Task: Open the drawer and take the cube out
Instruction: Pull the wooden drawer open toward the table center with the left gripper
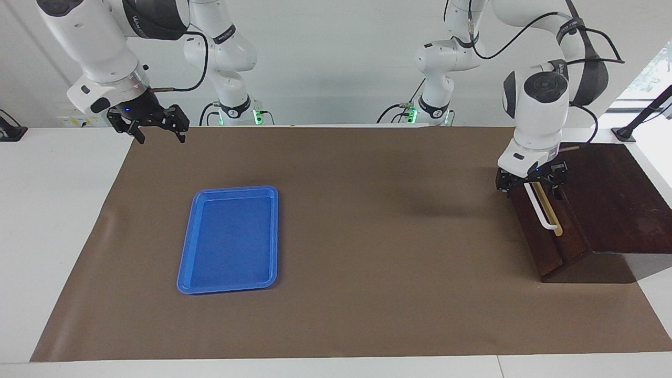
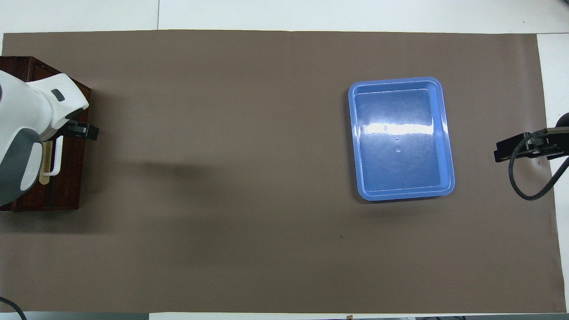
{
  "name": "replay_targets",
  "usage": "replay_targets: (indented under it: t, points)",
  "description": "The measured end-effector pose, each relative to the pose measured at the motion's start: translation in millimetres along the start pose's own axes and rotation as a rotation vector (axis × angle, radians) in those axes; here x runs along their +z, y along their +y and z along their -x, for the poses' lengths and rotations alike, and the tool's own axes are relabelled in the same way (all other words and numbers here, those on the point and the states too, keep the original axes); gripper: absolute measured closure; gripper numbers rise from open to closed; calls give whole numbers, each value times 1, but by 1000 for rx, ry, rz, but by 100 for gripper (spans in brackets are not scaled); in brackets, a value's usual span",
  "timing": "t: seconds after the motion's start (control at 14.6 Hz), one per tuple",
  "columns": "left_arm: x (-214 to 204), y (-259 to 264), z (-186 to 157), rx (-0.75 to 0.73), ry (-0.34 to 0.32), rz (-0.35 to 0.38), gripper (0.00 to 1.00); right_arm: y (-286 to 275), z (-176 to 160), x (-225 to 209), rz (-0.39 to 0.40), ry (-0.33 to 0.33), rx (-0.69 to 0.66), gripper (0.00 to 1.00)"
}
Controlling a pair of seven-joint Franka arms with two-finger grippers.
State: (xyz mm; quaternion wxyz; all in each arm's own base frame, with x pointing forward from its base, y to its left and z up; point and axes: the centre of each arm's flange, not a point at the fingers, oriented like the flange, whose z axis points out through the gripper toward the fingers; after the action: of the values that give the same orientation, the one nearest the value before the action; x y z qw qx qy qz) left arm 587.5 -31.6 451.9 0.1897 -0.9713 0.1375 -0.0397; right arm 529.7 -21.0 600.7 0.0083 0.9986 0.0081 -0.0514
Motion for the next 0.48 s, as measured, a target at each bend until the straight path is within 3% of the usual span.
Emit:
replay_targets:
  t: [0.48]
  points:
    - [51, 10, 5, 50, -2, 1, 0, -6, 1, -2, 2, 4, -10, 0]
